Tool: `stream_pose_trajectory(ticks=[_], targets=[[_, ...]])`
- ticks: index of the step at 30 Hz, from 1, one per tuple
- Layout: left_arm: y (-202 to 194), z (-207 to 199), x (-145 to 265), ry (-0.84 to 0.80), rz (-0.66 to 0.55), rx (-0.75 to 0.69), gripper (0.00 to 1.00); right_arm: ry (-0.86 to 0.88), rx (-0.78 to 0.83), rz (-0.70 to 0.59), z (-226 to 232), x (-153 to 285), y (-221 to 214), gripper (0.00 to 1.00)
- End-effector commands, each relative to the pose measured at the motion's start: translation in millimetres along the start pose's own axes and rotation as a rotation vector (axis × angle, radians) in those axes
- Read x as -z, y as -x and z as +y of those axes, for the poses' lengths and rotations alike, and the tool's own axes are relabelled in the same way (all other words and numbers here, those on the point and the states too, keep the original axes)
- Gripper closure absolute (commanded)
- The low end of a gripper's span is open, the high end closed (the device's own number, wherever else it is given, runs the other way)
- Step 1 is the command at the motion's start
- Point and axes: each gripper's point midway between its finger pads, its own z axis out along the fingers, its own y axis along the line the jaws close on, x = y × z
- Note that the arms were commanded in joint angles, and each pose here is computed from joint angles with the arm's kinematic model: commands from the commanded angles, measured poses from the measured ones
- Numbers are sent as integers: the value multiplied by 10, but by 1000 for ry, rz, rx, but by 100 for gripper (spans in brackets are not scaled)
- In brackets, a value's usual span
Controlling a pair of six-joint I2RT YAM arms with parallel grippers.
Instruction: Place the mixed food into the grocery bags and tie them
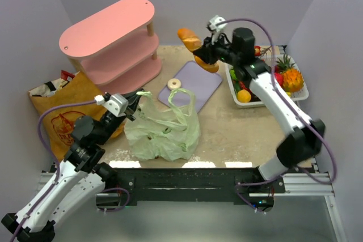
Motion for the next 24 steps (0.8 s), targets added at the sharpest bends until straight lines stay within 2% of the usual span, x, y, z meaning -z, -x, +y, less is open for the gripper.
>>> stream_pose_trajectory(ticks=[1,2,4,6,8,11,12,14,15,17,18,24], targets=[[522,-89,-30,-75,-165,-23,100,238,-43,-455,726,833,922,100],[518,-103,-36,-83,-164,-21,100,289,-103,-502,863,963,960,100],[507,-144,-41,-104,-164,-15,100,380,-76,-652,1172,1288,1022,100],[489,-172,-47,-118,-163,-10,100,462,-87,-731,1488,1418,967,100],[467,-203,-43,-133,-162,-6,100,498,-83,-761,1678,1446,952,100],[451,-216,-38,-137,-164,-2,100,654,-128,-765,2045,1418,902,100],[456,-217,-32,-137,-166,1,100,716,-114,-837,2181,1521,938,100],[446,-221,-29,-138,-165,6,100,797,-196,-848,2339,1477,803,100],[439,-219,-27,-136,-164,6,100,834,-173,-953,2368,1656,889,100],[429,-211,-21,-130,-165,10,100,893,-259,-938,2400,1578,792,100],[425,-208,-19,-127,-164,11,100,919,-251,-972,2418,1636,810,100],[361,-168,-30,-106,-142,-4,100,974,-312,-953,2521,1555,714,100]])
